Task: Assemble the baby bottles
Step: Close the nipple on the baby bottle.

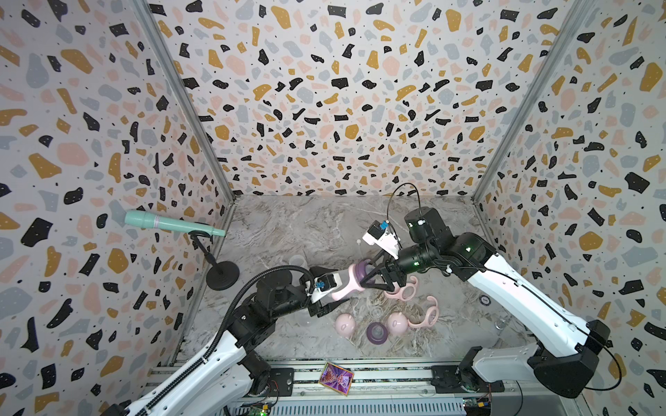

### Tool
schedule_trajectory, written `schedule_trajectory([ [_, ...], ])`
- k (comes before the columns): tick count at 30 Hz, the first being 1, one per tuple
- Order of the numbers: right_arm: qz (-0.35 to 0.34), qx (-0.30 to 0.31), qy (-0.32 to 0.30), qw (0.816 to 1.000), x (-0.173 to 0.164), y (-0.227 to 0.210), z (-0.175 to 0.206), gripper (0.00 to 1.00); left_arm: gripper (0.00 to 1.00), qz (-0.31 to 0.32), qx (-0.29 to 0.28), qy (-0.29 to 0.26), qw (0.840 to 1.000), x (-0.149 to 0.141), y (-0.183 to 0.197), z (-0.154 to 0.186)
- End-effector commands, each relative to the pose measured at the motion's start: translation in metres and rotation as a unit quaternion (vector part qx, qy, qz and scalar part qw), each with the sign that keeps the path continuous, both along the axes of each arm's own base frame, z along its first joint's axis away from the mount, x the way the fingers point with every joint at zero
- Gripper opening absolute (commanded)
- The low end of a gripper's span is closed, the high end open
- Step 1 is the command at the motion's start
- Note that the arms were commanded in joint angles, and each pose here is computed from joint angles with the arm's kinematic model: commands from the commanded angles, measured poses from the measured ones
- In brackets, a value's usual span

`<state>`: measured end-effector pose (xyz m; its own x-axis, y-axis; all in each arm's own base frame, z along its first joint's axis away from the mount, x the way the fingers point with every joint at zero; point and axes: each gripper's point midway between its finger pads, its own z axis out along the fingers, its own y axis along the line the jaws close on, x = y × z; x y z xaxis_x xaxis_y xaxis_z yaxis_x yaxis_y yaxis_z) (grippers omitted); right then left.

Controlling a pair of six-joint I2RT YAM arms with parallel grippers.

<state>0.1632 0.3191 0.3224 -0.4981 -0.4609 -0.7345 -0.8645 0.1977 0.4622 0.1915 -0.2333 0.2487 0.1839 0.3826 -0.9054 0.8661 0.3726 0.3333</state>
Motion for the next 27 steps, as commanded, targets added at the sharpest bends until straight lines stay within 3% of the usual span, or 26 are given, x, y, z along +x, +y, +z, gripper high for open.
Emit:
schedule_trajectory([
  [1,0.027,0.052,0.099,0.993,-0.015,0.021,0.001,0.00,0.00,0.105,-0.085,-0.172,0.976,0.029,0.022,0.097],
  [7,-0.024,0.109,0.196,0.974,-0.001,0.024,0.022,0.00,0.00,0.194,-0.081,-0.262,0.942,0.044,0.050,0.123],
  [11,-0.045,0.111,0.251,0.961,0.002,0.029,0.026,0.00,0.00,0.213,-0.047,-0.285,0.933,0.053,0.052,0.127],
  [17,-0.070,0.111,0.269,0.954,0.011,0.032,0.039,0.00,0.00,0.237,-0.022,-0.308,0.921,0.060,0.058,0.128],
  [21,-0.076,0.082,0.221,0.969,0.019,0.029,0.033,0.00,0.00,0.223,-0.009,-0.305,0.926,0.058,0.054,0.122],
  [27,-0.041,0.019,0.043,0.998,0.020,0.010,0.027,0.00,0.00,0.101,-0.002,-0.232,0.968,0.038,0.018,0.098],
])
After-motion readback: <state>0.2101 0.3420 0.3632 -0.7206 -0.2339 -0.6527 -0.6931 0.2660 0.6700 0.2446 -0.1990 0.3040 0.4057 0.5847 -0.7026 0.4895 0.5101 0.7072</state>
